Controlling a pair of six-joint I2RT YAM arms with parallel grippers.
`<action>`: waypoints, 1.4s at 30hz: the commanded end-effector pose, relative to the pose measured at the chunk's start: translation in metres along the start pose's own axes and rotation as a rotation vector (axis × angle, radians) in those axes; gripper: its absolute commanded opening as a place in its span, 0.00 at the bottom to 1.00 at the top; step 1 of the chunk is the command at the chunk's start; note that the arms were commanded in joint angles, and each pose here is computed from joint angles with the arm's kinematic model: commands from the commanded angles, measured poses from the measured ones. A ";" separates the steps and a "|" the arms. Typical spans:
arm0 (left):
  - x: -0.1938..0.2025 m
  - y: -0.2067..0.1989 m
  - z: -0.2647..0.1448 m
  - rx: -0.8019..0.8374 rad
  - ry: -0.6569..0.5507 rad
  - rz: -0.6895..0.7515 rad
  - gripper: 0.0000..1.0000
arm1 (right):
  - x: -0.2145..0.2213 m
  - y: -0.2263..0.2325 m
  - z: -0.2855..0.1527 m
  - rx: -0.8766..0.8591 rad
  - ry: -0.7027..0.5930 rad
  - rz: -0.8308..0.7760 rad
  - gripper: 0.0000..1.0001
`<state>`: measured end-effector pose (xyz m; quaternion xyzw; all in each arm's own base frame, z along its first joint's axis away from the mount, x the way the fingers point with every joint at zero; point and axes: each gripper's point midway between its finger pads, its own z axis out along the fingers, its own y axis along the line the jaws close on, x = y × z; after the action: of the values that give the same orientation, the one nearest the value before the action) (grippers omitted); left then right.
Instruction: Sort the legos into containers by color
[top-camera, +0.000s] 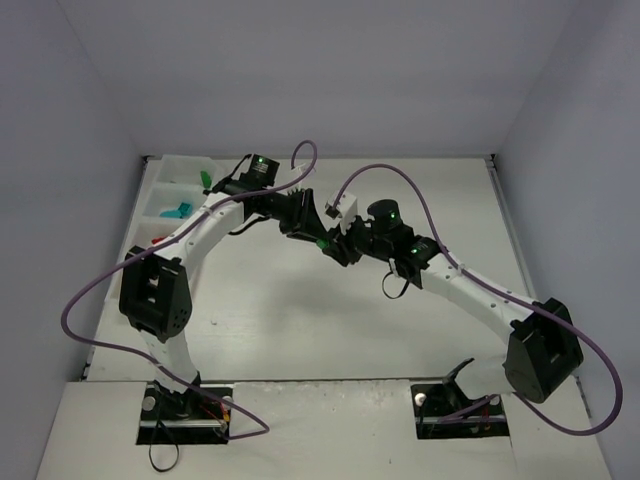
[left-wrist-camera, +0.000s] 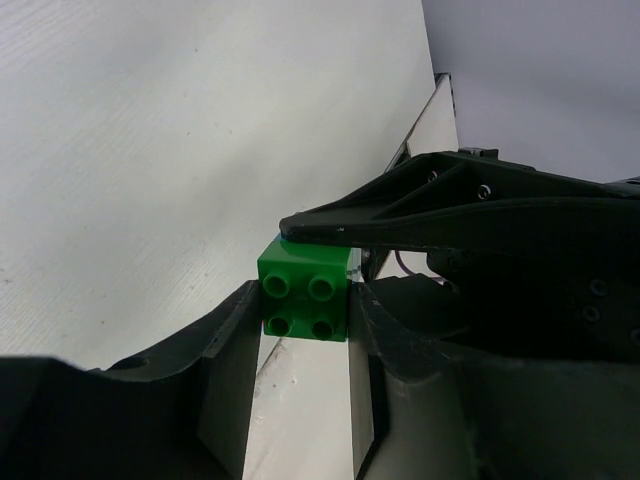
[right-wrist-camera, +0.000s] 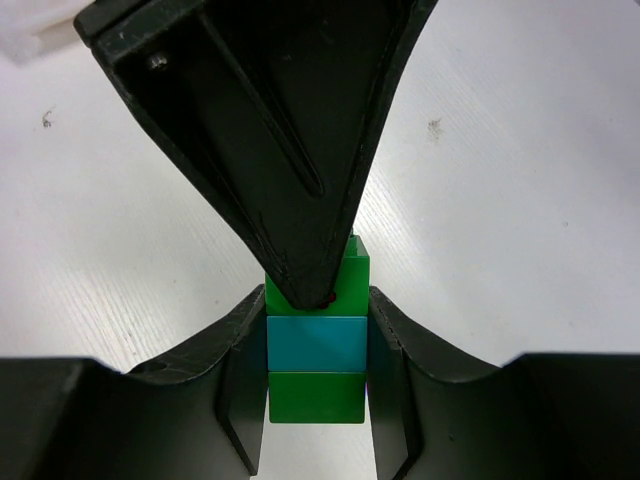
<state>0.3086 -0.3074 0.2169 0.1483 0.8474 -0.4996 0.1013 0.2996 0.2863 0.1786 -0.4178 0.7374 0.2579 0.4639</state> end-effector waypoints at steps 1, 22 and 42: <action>-0.012 -0.050 -0.018 0.103 -0.041 0.156 0.01 | -0.070 -0.006 -0.007 0.016 -0.195 -0.074 0.11; -0.022 -0.037 -0.048 -0.080 -0.077 0.277 0.00 | -0.056 -0.017 -0.003 0.060 -0.128 -0.110 0.61; -0.024 -0.050 -0.053 -0.067 -0.118 0.283 0.00 | -0.049 -0.011 0.007 0.018 -0.114 -0.090 0.48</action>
<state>0.3182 -0.2863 0.2439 0.2100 0.8579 -0.4358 0.1732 0.3141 0.2925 0.1914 -0.4322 0.7215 0.2429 0.4834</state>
